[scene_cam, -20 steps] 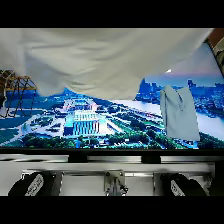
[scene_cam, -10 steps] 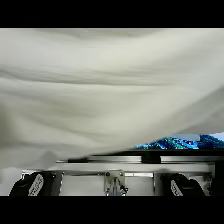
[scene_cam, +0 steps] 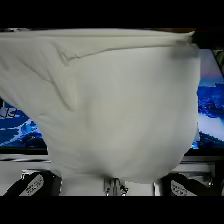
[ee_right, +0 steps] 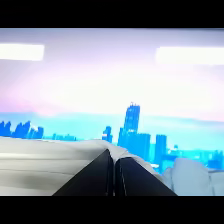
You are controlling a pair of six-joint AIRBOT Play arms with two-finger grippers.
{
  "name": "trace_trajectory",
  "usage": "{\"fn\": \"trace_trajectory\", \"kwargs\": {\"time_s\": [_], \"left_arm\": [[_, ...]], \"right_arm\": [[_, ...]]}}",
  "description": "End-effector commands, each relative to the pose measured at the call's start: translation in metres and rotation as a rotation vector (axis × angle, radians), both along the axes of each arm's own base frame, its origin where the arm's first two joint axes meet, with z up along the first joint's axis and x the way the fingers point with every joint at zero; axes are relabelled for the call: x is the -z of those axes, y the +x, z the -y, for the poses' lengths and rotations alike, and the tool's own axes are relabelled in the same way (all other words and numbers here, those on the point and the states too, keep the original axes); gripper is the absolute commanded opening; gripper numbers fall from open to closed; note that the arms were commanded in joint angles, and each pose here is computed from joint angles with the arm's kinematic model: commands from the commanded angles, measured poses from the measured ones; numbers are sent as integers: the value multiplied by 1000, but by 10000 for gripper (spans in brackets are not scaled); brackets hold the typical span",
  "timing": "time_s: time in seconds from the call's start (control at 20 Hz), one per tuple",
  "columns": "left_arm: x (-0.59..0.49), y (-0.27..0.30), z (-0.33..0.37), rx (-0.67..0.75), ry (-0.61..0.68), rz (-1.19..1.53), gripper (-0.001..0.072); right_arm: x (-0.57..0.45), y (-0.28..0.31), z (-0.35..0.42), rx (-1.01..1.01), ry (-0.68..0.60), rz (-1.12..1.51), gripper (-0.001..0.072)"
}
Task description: Fold the shirts.
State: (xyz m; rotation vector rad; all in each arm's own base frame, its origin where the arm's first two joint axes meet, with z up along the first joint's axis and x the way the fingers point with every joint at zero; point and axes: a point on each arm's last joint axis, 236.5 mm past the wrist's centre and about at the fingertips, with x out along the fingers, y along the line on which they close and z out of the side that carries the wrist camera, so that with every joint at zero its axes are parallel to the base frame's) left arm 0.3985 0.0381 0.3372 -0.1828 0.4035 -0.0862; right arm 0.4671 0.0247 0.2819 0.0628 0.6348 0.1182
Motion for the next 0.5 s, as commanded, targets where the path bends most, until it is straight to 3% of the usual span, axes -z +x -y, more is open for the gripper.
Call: {"fn": "trace_trajectory", "kwargs": {"time_s": [0.0,0.15,0.45], "left_arm": [[135,71,-6,41,-109,-279,30],[211,129,-11,12,-148,-341,30],[269,204,-19,-97,-210,-227,30]], "right_arm": [[112,82,-15,-17,97,-139,62],[170,136,-33,1,233,-120,62],[212,202,-48,53,238,72,62]]}}
